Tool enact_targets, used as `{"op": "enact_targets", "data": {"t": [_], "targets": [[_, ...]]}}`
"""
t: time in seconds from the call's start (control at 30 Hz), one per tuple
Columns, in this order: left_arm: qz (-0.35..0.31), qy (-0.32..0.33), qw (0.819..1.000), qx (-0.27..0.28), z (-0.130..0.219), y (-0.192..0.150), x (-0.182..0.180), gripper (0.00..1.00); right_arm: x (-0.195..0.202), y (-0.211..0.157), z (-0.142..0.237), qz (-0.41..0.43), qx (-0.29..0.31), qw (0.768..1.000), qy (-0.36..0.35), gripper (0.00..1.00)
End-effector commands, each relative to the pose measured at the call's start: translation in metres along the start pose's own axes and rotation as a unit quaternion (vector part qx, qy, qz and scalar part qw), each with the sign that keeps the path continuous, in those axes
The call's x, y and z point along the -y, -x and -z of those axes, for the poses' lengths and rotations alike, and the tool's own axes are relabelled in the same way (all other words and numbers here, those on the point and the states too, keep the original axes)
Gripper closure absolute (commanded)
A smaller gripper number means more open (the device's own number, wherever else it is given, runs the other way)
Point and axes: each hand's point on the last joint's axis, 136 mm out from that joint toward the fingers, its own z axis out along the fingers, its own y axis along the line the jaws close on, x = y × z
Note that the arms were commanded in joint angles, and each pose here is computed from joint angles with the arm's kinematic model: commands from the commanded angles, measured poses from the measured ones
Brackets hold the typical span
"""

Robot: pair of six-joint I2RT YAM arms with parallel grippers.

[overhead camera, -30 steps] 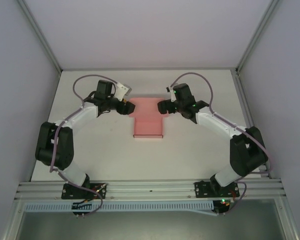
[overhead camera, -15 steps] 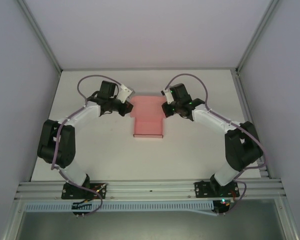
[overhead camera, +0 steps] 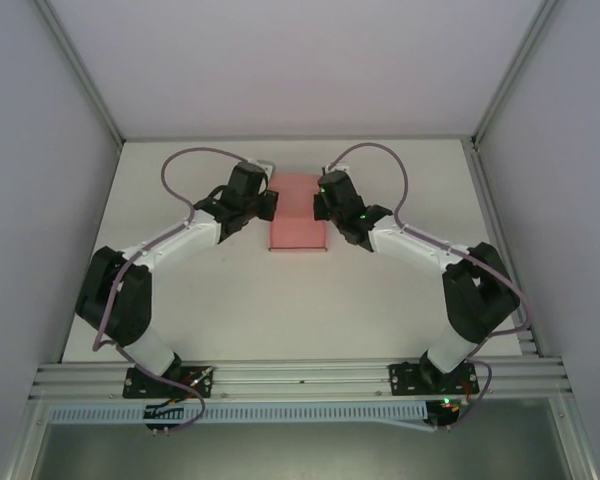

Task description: Assemble paper box

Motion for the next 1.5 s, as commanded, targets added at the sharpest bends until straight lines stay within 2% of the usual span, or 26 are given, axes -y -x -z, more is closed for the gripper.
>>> {"op": "enact_targets", "data": {"t": [0.0,0.13,0.33,0.5,0.7,0.9,1.13,1.17,1.23,1.3,1.37,1.4,1.47], "targets": [[0.088,-0.026,0.994,0.063,-0.007,0.023,0.021,1.0,-0.027,0.017,-0.009,-0.115,0.062,0.991,0.04,0.9],[0.105,-0.051,0.99,0.083,-0.016,0.021,0.028,1.0,-0.039,0.016,-0.013,-0.129,0.084,0.986,0.062,0.9],[0.078,-0.072,0.99,0.096,-0.034,0.007,0.034,1.0,-0.04,-0.009,-0.024,-0.082,0.054,0.994,0.056,0.9],[0.088,-0.085,0.99,0.071,-0.047,-0.01,0.037,1.0,-0.035,-0.034,-0.026,-0.069,0.042,0.995,0.055,0.92],[0.066,-0.118,0.988,0.078,-0.037,-0.018,0.046,1.0,-0.038,-0.055,-0.02,-0.052,0.032,0.996,0.067,0.93],[0.021,-0.133,0.988,0.074,-0.023,-0.059,0.042,1.0,-0.031,-0.077,-0.002,-0.008,0.034,0.998,0.05,0.91],[0.008,-0.164,0.983,0.087,0.001,-0.066,0.048,0.77,-0.026,-0.092,0.015,0.032,0.043,0.998,0.03,0.87],[0.007,-0.164,0.983,0.085,0.003,-0.066,0.048,0.68,-0.027,-0.093,0.018,0.041,0.045,0.998,0.032,0.86],[0.003,-0.162,0.984,0.079,0.008,-0.068,0.046,0.57,-0.027,-0.095,0.021,0.051,0.048,0.997,0.025,0.85],[0.001,-0.158,0.985,0.073,0.013,-0.072,0.044,0.29,-0.026,-0.099,0.021,0.058,0.043,0.997,0.021,0.83],[-0.001,-0.146,0.987,0.064,0.017,-0.079,0.037,0.07,-0.023,-0.103,0.021,0.061,0.04,0.997,0.011,0.82],[0.0,-0.136,0.989,0.06,0.019,-0.083,0.033,0.0,-0.023,-0.105,0.022,0.063,0.038,0.997,0.01,0.81],[0.004,-0.112,0.992,0.049,0.024,-0.089,0.023,0.0,-0.022,-0.108,0.024,0.064,0.036,0.997,0.008,0.79]]}}
